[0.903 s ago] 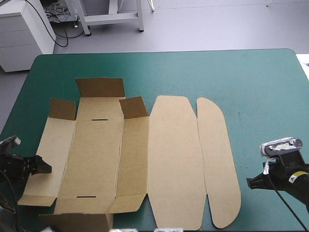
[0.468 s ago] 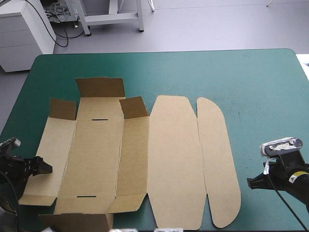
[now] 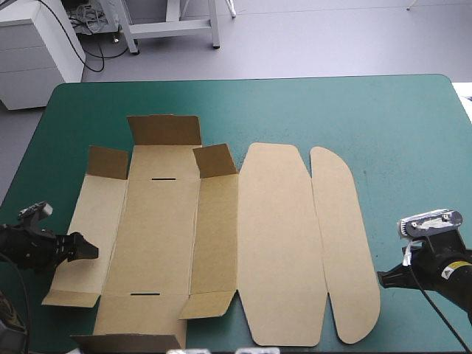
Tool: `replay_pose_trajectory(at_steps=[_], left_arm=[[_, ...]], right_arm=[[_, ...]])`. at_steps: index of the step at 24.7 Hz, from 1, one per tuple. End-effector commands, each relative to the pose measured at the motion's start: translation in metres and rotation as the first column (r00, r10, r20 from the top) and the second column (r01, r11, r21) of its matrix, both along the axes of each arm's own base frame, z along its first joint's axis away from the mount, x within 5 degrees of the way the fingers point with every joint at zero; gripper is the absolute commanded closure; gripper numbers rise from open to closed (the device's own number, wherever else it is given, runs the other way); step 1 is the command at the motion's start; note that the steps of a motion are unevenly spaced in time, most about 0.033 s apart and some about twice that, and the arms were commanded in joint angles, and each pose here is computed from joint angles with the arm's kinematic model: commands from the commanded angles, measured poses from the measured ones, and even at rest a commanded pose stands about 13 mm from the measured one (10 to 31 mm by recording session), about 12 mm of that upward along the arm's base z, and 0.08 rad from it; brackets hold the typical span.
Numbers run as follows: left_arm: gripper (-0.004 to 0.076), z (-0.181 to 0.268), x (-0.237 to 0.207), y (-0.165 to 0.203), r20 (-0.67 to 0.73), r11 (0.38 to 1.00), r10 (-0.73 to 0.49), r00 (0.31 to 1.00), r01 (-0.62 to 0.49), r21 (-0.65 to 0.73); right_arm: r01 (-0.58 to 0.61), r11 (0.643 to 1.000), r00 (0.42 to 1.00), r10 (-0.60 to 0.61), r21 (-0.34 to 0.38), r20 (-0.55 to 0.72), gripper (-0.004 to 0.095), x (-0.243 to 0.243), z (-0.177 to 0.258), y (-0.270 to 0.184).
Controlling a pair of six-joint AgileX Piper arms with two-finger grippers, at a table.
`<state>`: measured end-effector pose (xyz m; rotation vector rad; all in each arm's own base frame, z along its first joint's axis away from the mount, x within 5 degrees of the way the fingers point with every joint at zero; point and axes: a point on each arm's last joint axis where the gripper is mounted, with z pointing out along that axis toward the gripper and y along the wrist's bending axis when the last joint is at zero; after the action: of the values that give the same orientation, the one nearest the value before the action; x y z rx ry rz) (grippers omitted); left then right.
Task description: Fold the box
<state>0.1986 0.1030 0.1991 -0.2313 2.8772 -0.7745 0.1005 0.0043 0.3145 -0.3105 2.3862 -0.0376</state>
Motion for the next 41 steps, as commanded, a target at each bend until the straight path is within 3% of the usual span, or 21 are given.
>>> replay_pose_trajectory(at_steps=[1,9,14,20,23,29,41], left_arm=[[0.0165,0.0,-0.001,-0.026,-0.058,0.987,-0.098,0.993,0.09,-0.133],[0.0246,0.003,0.008,-0.039,-0.004,0.977,-0.114,0.994,0.111,-0.18],[0.0252,0.005,0.015,-0.043,0.032,0.967,-0.06,0.998,0.066,-0.245],[0.0253,0.002,0.019,-0.055,0.032,0.959,-0.151,0.988,0.154,-0.237],[0.0365,0.001,0.018,-0.055,0.027,0.96,-0.157,0.987,0.159,-0.23],[0.0722,0.0,0.017,-0.054,0.006,0.963,-0.165,0.986,0.163,-0.216],[0.073,-0.002,0.013,-0.052,-0.034,0.967,-0.183,0.983,0.173,-0.188]], right_arm=[[0.007,1.0,0.995,-0.007,-0.004,0.095,0.0928,0.004,0.013,-0.001],[0.007,1.0,0.995,-0.007,0.003,0.104,0.0928,0.005,0.013,0.0],[0.006,1.0,0.994,-0.007,0.011,0.106,0.0928,0.005,0.013,0.0],[0.006,1.0,0.994,-0.007,0.011,0.106,0.0928,0.005,0.013,0.0],[0.006,1.0,0.994,-0.007,0.011,0.106,0.0927,0.005,0.013,0.0],[0.006,1.0,0.994,-0.007,0.011,0.106,0.0928,0.005,0.013,0.0],[0.006,1.0,0.994,-0.007,0.011,0.106,0.0928,0.005,0.013,0.0]])
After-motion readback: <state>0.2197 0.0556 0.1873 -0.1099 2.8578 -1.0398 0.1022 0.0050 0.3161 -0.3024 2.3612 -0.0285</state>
